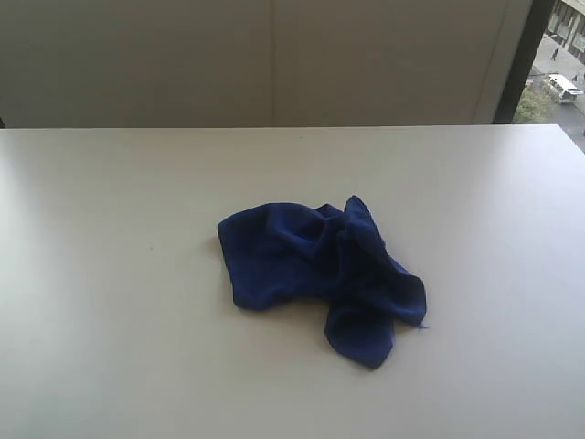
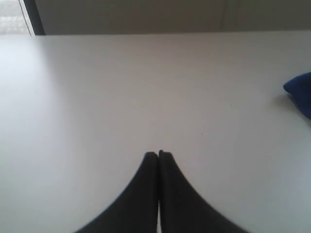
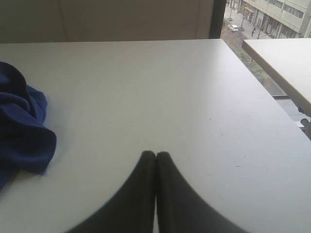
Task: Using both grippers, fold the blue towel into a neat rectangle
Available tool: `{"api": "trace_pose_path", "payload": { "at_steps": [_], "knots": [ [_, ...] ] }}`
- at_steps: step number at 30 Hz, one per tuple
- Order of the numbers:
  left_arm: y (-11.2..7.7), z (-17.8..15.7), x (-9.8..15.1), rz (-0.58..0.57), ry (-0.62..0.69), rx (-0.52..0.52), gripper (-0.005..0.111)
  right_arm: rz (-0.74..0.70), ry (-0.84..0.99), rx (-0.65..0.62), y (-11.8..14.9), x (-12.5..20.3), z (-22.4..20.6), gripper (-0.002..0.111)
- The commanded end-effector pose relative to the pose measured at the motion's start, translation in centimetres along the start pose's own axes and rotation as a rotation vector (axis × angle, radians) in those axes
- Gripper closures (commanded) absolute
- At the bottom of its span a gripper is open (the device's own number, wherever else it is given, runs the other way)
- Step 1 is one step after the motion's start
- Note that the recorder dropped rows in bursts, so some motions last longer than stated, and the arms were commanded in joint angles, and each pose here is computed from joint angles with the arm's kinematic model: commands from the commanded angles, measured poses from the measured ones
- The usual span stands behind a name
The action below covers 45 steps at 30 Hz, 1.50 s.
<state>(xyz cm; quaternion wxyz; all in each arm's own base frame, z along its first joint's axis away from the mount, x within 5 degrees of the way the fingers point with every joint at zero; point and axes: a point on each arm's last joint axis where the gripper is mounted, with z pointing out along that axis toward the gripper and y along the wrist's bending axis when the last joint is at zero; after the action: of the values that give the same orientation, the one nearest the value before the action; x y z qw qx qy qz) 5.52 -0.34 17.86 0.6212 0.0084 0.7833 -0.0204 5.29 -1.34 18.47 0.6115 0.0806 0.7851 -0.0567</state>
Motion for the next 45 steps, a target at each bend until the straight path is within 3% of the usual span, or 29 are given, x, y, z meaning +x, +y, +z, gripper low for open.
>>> {"api": "trace_pose_path", "payload": {
  "at_steps": [1, 9, 14, 16, 23, 28, 32, 37, 40, 42, 45],
  "knots": [
    [0.1, 0.0, -0.8, 0.000, -0.095, -0.008, 0.107, -0.015, -0.004, -0.001, 0.0, 0.1, 0.0, 0.108],
    [0.3, -1.0, -4.1, -0.044, -0.475, -0.028, 0.107, -0.015, -0.004, -0.001, 0.0, 0.1, 0.0, 0.108],
    [0.5, -2.3, -5.9, -0.409, -0.720, 0.097, 0.107, -0.015, -0.004, -0.001, 0.0, 0.1, 0.0, 0.108],
    [0.4, -2.3, -6.0, -0.463, -0.726, 0.132, 0.107, -0.015, -0.004, -0.001, 0.0, 0.1, 0.0, 0.108],
    [-0.7, -1.1, -9.3, -0.249, -0.418, 0.123, 0.107, -0.015, -0.004, -0.001, 0.0, 0.1, 0.0, 0.108],
    [-1.1, 1.6, -12.2, 0.112, -0.267, 0.095, 0.107, -0.015, -0.004, -0.001, 0.0, 0.1, 0.0, 0.108],
    [0.5, 5.2, -12.7, 0.149, -0.069, -0.058, 0.107, -0.015, -0.004, -0.001, 0.0, 0.1, 0.0, 0.108],
    [3.0, 10.0, -12.2, 0.456, 0.242, -0.282, 0.107, -0.016, -0.004, -0.010, 0.0, 0.1, 0.0, 0.108],
    [4.2, 12.0, -11.7, 0.469, 0.414, -0.380, 0.107, -0.019, -0.004, -0.021, 0.1, 0.1, 0.0, 0.108],
    [4.1, 13.1, -10.9, 0.446, 0.527, -0.351, 0.107, -0.019, -0.004, -0.021, 0.1, 0.1, 0.0, 0.108],
    [1.7, 14.8, -9.6, 0.458, 0.698, -0.147, 0.107, -0.019, -0.004, -0.021, 0.1, 0.1, 0.0, 0.108]
  ]
}}
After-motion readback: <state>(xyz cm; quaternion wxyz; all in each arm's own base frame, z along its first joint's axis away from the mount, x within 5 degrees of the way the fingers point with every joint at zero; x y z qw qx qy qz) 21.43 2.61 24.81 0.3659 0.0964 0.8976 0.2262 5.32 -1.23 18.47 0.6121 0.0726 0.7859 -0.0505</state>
